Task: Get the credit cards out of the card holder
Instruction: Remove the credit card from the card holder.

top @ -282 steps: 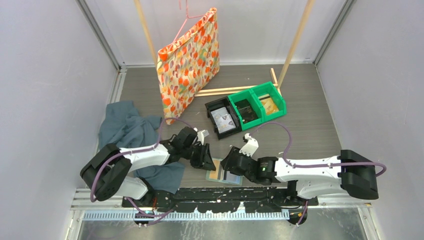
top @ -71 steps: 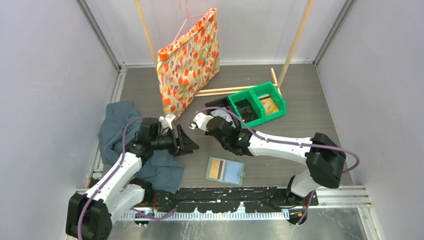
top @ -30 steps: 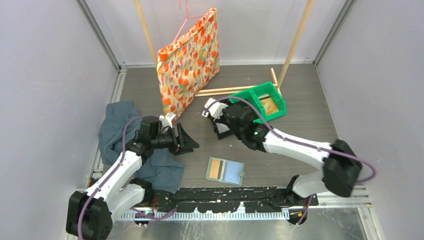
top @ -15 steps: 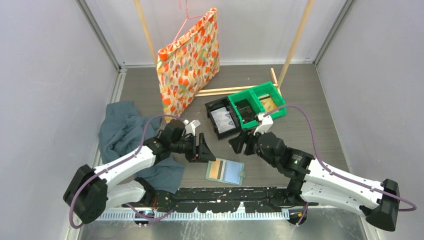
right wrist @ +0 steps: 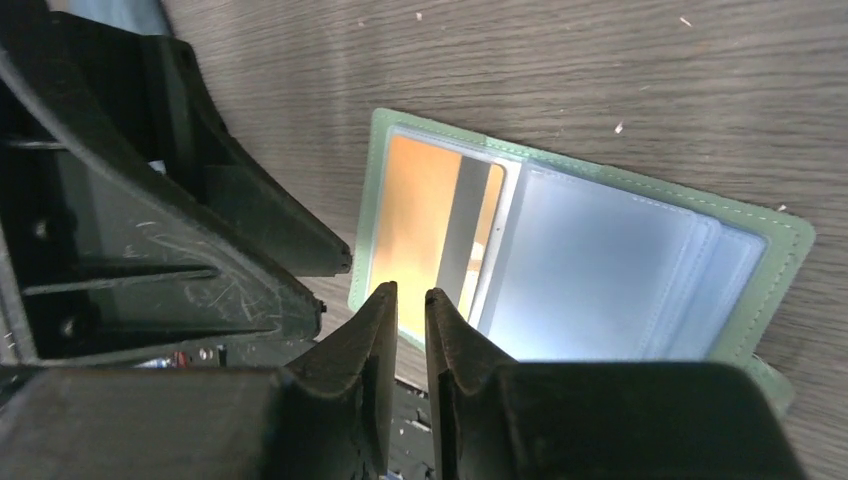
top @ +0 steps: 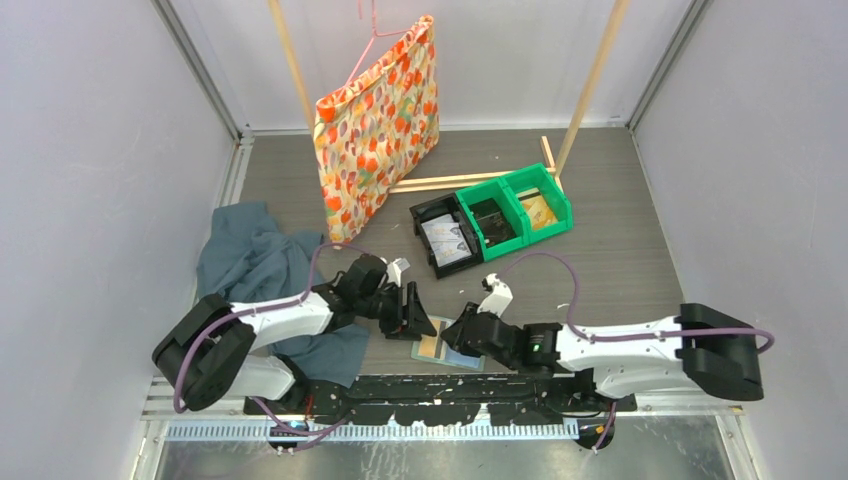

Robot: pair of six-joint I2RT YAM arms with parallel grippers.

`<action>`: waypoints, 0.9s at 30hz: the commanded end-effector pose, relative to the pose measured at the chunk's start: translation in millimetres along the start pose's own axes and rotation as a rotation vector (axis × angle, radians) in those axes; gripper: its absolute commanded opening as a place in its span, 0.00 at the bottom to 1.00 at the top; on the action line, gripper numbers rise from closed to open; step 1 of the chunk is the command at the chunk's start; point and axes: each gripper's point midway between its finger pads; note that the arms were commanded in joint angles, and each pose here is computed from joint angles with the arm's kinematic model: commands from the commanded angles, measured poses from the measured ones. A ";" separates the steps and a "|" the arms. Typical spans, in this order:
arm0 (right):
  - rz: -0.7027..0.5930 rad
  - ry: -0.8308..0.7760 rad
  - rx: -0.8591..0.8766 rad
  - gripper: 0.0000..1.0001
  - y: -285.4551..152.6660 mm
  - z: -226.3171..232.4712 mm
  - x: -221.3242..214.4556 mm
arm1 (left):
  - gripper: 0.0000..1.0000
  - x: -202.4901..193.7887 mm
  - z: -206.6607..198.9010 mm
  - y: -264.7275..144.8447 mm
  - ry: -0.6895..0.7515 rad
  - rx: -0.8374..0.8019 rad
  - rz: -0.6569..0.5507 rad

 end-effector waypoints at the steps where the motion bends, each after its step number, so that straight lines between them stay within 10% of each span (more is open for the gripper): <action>1: -0.079 0.149 0.027 0.21 11.8 24.8 15.4 | 0.55 10.7 -7.7 7.2 0.021 -0.042 -0.036; 10: -0.129 0.251 -0.049 0.24 10.3 -16.0 13.0 | 0.41 7.5 10.7 18.3 -0.015 -0.019 -0.012; 27: -0.110 0.250 -0.044 0.25 12.2 -11.5 9.6 | 0.47 1.8 8.2 26.1 -0.023 -0.043 0.027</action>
Point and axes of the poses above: each gripper's point midway between its finger pads, its own y axis out along the fingers, its own z axis along the line the jaws close on, x = y × z, and after that the axes turned 8 degrees about -y, right-handed
